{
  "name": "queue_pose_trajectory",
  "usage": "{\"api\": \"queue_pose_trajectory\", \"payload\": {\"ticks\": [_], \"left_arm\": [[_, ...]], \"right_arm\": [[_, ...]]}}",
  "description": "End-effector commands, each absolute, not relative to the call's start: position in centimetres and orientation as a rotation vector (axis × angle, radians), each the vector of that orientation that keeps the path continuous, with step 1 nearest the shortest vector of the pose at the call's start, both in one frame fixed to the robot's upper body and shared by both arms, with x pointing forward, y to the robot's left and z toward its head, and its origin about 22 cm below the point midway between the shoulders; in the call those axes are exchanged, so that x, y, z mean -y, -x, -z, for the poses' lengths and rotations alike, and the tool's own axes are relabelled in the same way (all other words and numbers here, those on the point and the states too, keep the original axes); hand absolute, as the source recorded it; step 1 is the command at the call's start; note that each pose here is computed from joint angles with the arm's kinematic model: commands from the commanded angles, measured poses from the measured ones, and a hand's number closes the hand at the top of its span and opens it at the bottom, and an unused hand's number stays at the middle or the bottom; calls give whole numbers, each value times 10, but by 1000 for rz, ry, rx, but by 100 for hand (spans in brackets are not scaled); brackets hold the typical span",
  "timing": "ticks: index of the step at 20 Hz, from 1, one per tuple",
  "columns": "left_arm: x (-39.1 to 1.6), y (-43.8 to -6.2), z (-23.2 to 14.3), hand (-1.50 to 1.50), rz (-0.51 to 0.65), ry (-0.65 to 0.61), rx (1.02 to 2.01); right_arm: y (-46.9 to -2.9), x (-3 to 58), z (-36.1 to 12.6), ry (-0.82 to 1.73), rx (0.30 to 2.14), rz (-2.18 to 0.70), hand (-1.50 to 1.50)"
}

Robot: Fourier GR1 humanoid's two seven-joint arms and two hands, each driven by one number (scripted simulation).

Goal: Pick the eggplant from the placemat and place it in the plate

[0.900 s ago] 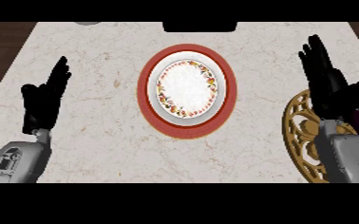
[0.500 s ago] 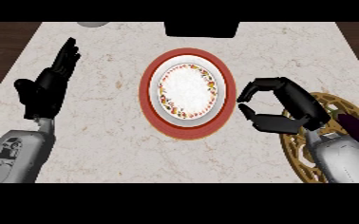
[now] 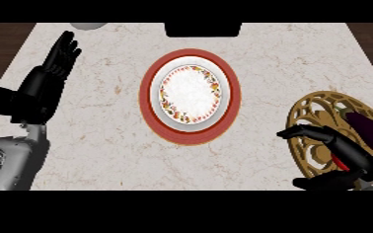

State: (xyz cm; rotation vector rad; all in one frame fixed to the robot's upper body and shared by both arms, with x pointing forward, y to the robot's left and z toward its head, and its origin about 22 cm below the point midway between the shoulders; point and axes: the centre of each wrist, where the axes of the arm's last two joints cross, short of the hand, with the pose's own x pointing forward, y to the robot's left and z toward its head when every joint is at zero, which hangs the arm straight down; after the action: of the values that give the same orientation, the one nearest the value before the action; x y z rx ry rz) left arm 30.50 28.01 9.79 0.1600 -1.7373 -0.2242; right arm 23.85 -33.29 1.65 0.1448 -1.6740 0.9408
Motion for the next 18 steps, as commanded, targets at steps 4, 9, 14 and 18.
{"api": "queue_pose_trajectory", "payload": {"ticks": [4,9,14,18], "left_arm": [[-280,-292,-111,0,229,-143,1745],[-287,-293,-105,0,232,-140,1731],[-296,-295,-110,0,243,-158,1743],[-273,-291,-104,0,247,-132,1760]], "right_arm": [[-234,397,-37,-143,1853,-896,-150],[-261,399,-115,152,1762,-1151,-150],[-263,408,-174,439,1426,-1441,-150],[-265,393,-194,508,1155,-1616,-150]]}}
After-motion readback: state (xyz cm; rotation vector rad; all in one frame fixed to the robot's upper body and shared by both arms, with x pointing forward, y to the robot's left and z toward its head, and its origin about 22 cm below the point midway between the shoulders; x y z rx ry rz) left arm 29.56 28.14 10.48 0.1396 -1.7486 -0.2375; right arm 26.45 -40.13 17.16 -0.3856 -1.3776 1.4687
